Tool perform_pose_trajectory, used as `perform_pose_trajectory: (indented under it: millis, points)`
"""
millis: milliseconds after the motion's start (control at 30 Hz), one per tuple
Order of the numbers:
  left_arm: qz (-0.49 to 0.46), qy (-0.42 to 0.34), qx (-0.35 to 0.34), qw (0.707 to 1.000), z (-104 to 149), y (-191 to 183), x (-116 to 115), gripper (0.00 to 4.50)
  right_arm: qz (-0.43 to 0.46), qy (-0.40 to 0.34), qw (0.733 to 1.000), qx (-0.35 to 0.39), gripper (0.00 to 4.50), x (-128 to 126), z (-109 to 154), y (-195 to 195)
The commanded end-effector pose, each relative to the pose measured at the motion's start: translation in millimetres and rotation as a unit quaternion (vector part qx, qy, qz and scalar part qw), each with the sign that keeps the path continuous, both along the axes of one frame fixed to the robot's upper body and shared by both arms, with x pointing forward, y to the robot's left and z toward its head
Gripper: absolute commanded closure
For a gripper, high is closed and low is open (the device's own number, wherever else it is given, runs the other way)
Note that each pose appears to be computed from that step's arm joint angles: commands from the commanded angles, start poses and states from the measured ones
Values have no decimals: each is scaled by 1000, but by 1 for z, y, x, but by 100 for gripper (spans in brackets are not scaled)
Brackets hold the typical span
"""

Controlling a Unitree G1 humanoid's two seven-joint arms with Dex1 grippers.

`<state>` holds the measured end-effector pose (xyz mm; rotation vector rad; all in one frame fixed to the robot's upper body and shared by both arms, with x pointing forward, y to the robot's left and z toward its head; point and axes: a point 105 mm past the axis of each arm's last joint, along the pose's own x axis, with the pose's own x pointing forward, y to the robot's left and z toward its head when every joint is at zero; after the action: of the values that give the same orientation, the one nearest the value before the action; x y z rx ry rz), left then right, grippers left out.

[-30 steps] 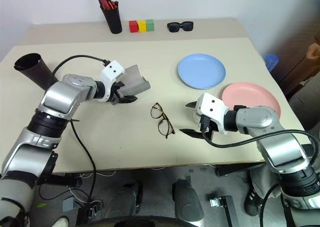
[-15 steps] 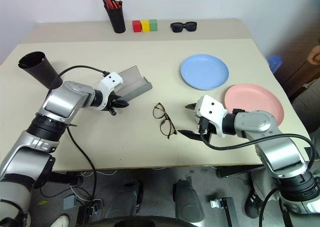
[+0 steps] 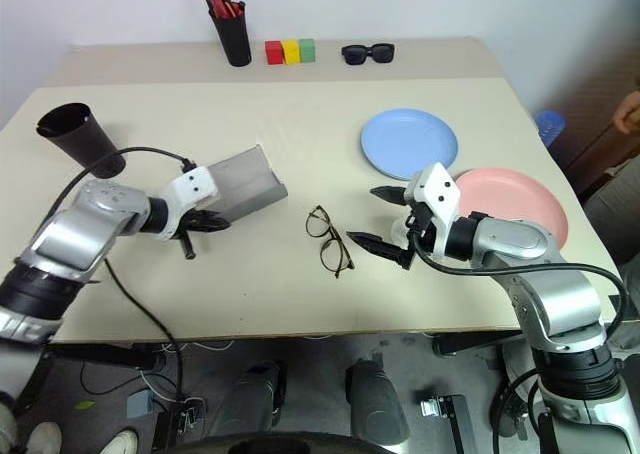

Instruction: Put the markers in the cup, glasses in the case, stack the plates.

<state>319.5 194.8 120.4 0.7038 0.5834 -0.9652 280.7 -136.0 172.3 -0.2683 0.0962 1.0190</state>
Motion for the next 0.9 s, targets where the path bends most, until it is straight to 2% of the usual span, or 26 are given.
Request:
perform_pose_trajectory:
  millis: [33, 133, 267, 500, 600, 700, 800, 900]
  points:
    - [-81, -14, 28, 996, 14, 6, -21, 442, 13, -12, 1000, -10, 8, -5, 1, 1]
    - [-120, -8, 43, 992, 15, 7, -33, 442, 21, -6, 1000, -15, 8, -7, -4, 4]
    - [-165, -19, 43, 985, 16, -5, -37, 442, 28, -1, 999, -23, 8, -7, -10, 9]
    - [-183, -38, 75, 980, 8, -7, -19, 442, 24, 14, 999, -23, 8, -6, -13, 13]
    - [-178, -47, 67, 981, 10, -10, -7, 351, 7, 26, 999, -24, 8, -4, -16, 13]
    - [-180, -57, 60, 980, 14, -14, -2, 197, -6, 38, 999, -11, 8, -2, -13, 16]
    - [-163, -62, 23, 984, 26, -19, 2, 54, -22, 56, 998, 13, 8, 1, -6, 20]
    - [-154, -60, -25, 986, 40, -23, -3, 54, -38, 81, 996, 22, 8, 6, -1, 26]
